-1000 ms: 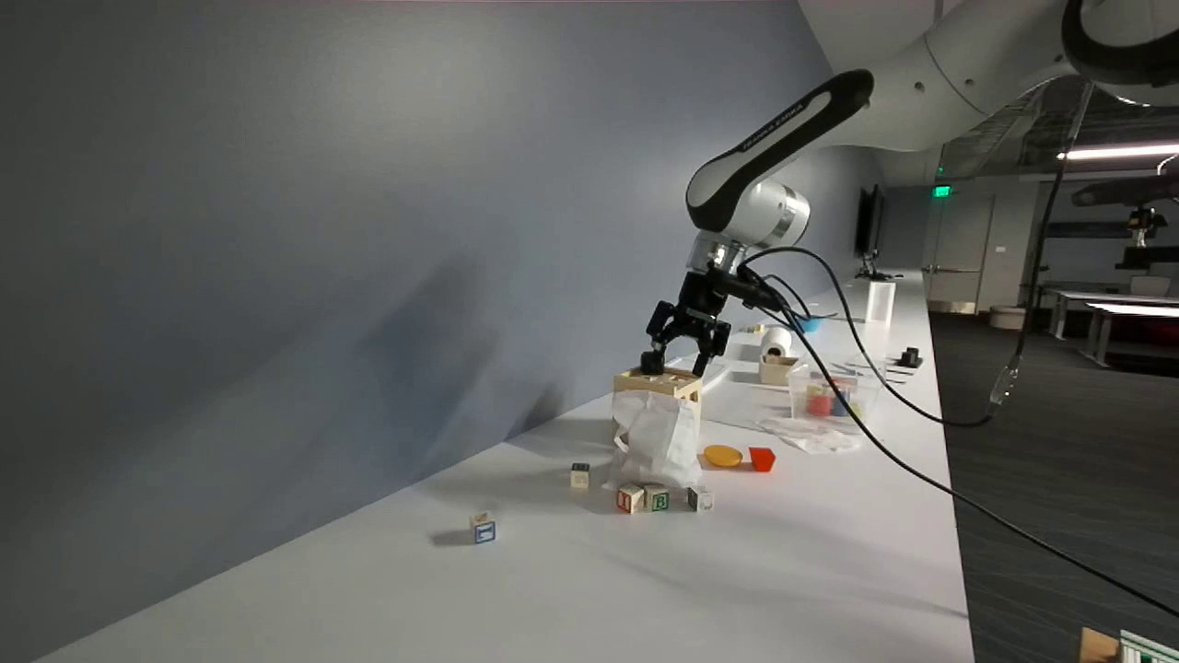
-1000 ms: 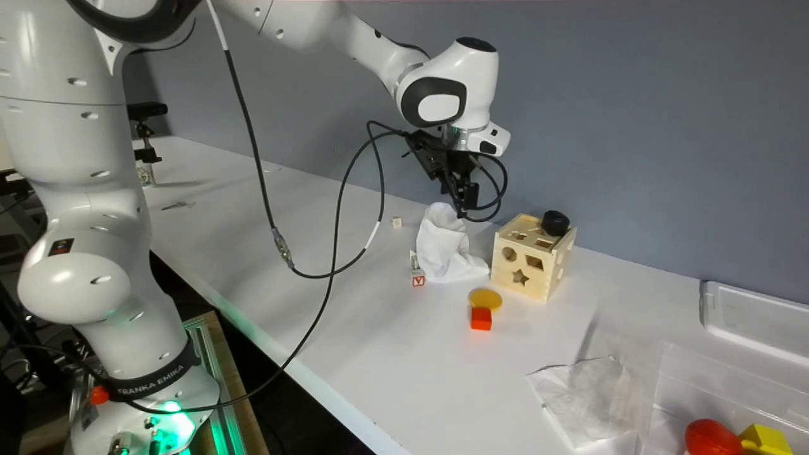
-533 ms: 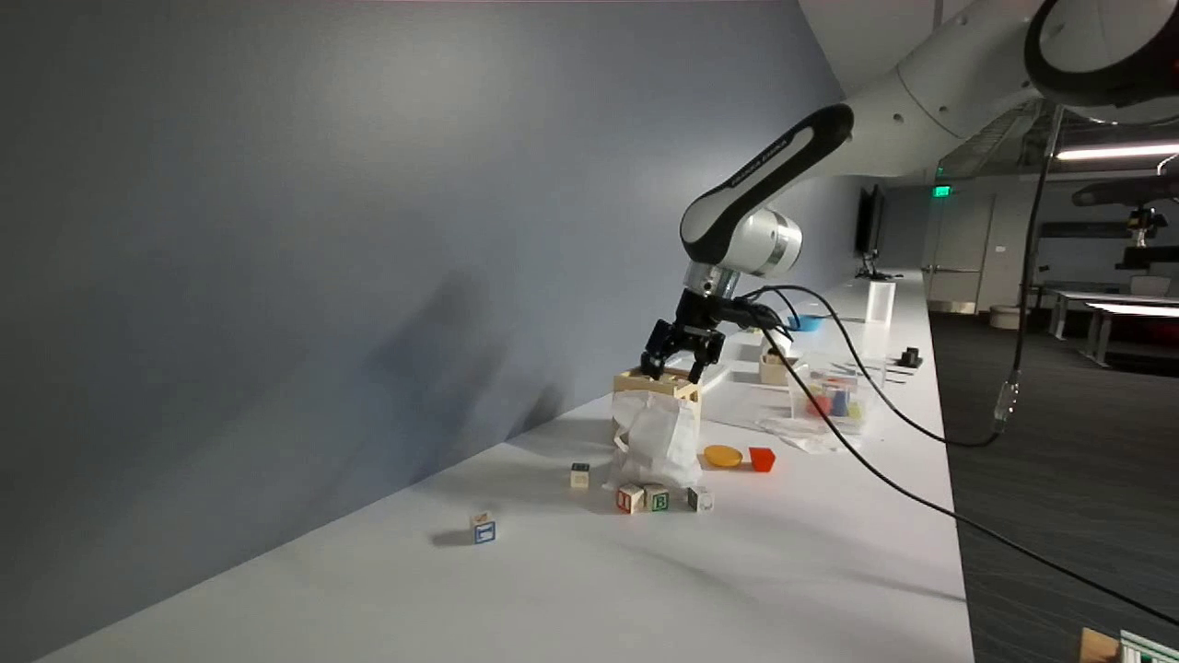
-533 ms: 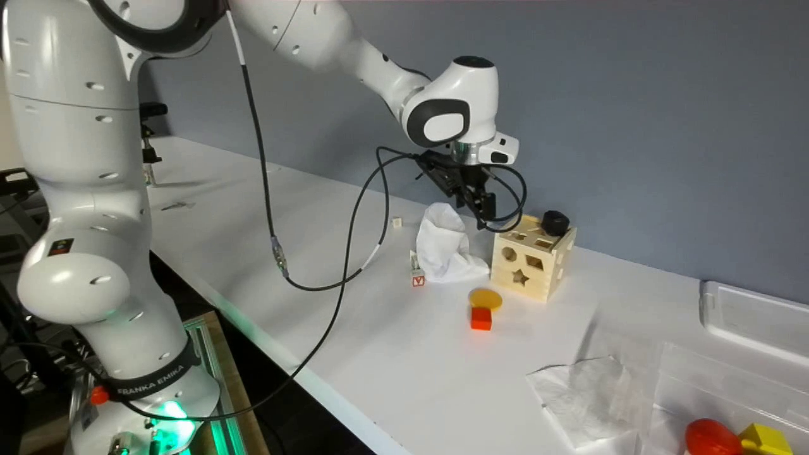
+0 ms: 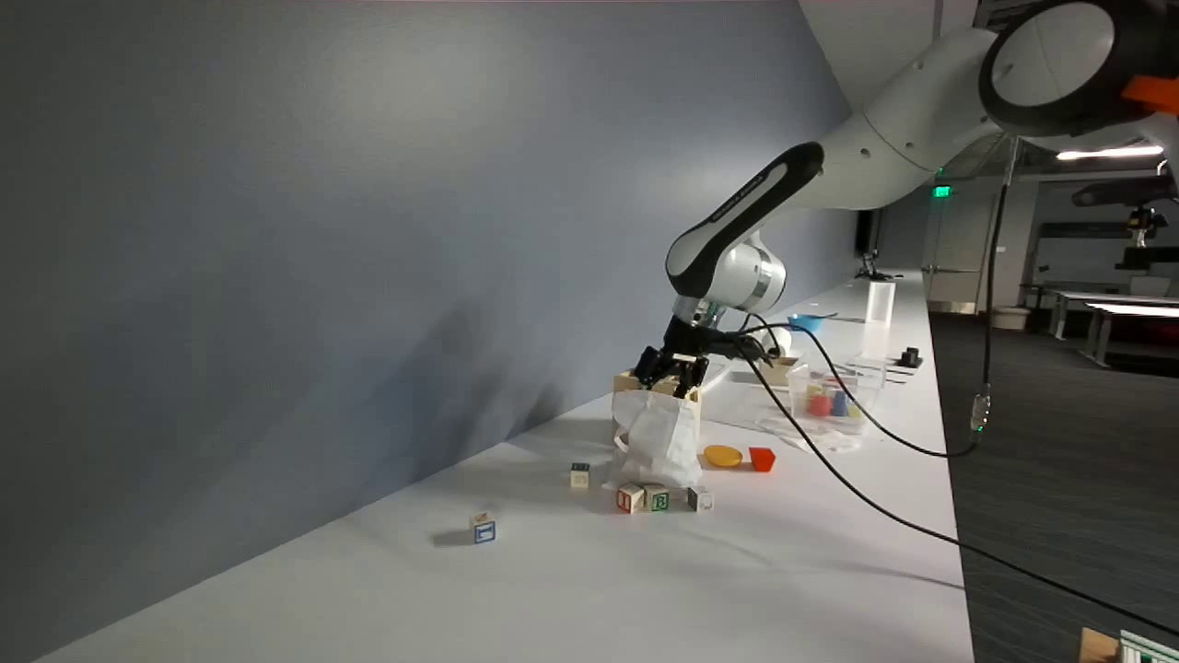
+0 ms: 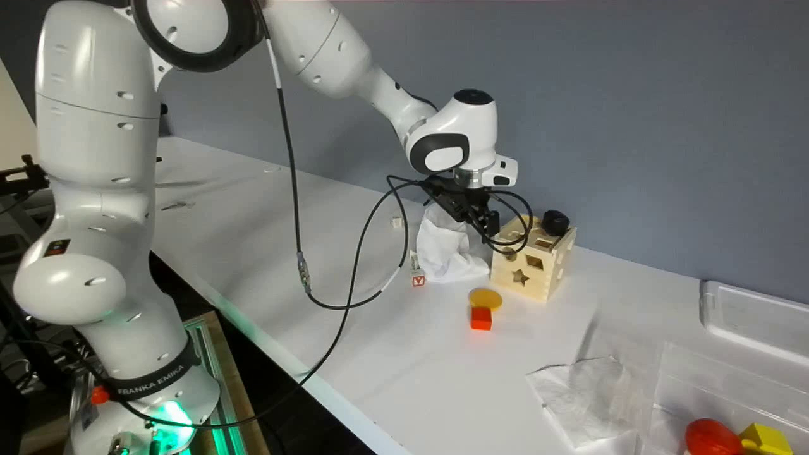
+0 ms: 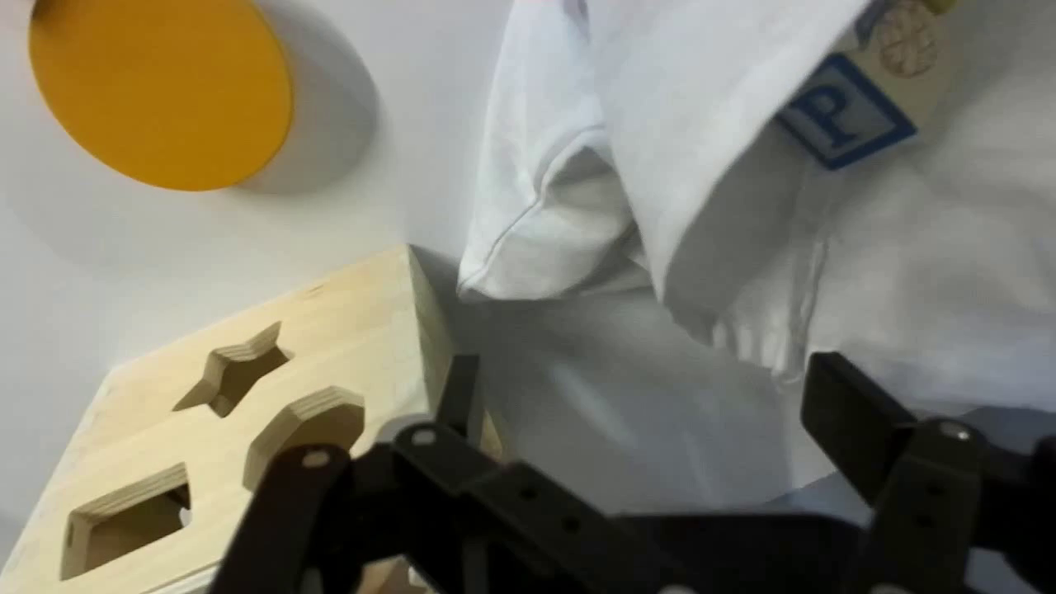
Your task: Put the contents on the table inside the plastic
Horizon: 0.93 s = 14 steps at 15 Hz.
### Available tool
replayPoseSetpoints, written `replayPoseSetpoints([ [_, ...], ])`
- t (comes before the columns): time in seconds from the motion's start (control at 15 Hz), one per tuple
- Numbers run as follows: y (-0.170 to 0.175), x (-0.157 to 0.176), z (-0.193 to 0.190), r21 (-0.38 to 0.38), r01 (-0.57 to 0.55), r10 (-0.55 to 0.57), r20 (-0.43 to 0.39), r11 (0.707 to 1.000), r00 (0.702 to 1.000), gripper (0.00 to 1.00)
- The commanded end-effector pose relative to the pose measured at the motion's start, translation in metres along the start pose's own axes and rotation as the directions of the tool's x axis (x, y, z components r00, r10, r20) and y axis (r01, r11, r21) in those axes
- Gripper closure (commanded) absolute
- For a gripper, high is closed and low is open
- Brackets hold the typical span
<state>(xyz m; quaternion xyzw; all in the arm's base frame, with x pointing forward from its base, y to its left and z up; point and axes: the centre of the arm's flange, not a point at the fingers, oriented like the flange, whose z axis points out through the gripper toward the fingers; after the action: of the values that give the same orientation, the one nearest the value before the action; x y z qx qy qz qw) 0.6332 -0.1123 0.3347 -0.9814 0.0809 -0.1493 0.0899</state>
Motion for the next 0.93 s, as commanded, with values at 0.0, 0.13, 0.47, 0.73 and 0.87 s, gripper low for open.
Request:
replayPoseSetpoints([
  [0.0,-0.005,0.006,0.004,0.038,0.019,-0.02,0.005,0.999,1.0,0.0],
  [0.13,-0.01,0.006,0.001,0.039,0.014,-0.014,0.01,0.999,1.0,0.0],
  [0.47,-0.015,0.005,0.0,0.065,0.002,-0.005,0.053,0.998,0.999,0.39],
  [0.73,-0.019,0.0,0.004,0.077,-0.009,0.0,0.121,0.997,0.993,0.68],
  [0.87,-0.018,-0.002,0.004,0.073,-0.013,0.003,0.128,0.997,0.992,0.81],
])
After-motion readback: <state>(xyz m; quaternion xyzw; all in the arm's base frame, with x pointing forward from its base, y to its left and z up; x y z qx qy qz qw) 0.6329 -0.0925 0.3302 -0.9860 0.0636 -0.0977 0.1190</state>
